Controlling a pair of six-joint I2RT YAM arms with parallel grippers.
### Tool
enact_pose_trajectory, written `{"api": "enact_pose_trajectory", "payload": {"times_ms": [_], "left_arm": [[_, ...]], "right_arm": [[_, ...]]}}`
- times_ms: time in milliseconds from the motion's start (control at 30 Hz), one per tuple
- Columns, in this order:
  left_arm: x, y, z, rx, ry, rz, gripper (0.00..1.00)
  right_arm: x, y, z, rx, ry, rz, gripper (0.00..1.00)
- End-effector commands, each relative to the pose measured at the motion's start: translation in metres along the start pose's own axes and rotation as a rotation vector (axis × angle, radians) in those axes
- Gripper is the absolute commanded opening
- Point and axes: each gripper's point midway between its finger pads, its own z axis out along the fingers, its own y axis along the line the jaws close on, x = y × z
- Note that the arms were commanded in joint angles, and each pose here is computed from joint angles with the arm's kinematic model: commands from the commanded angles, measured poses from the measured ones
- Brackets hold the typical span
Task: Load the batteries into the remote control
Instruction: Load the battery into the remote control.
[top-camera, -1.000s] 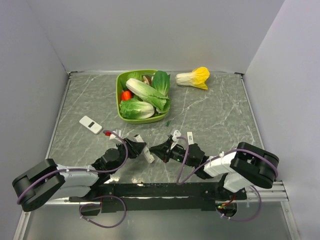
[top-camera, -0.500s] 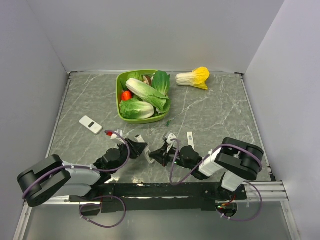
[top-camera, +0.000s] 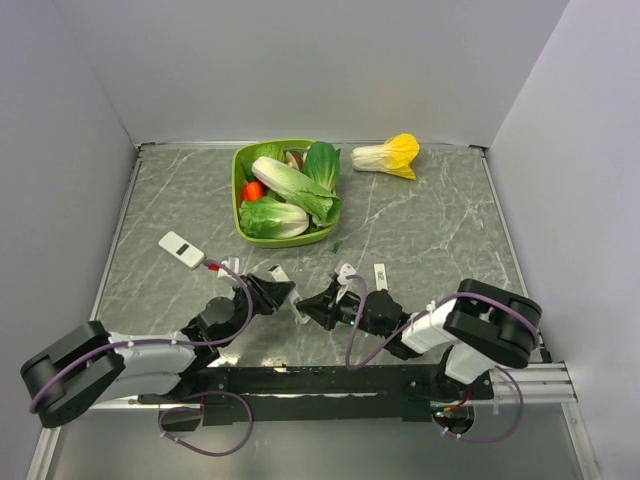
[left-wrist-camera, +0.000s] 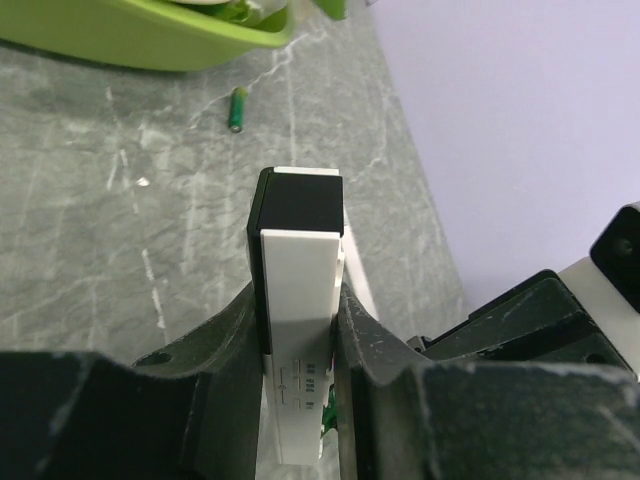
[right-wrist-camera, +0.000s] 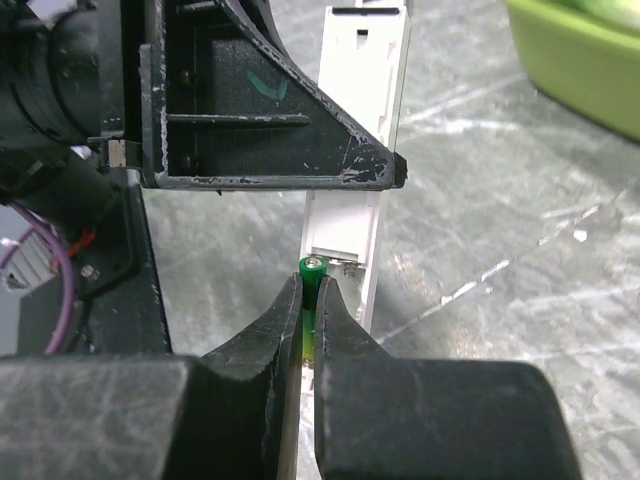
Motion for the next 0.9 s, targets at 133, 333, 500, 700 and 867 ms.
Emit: {"api": "enact_pose_trajectory", "payload": {"times_ms": [133,333,500,700,867], "left_arm": [[0.003,0.012,-0.033,0.037,-0.007,-0.114,0.01],[-0.018,-0.002,-0.038,0.077,-0.091,-0.215,0.01],[-0.036,-0.021,-0.04,0.14,-0.144,-0.244,0.01],[-0.048,-0.037,-0.042,0.199,-0.178,-0.253,0.01],[-0.055,-0.049,-0.043,0.238,-0.193,-0.229,0.01]], "right_arm": [[-0.016,0.014,-0.001,-0.046,0.017,-0.046,0.0],[-0.016,0.019,-0.004,-0.054,0.076,-0.077,0.0],[-0.005,0.018,-0.007,-0.034,0.15,-0.095,0.0],[0.003,0.016,-0.005,0.001,0.216,-0.099,0.0],[0.014,0.015,-0.006,0.023,0.275,-0.09,0.0]]}}
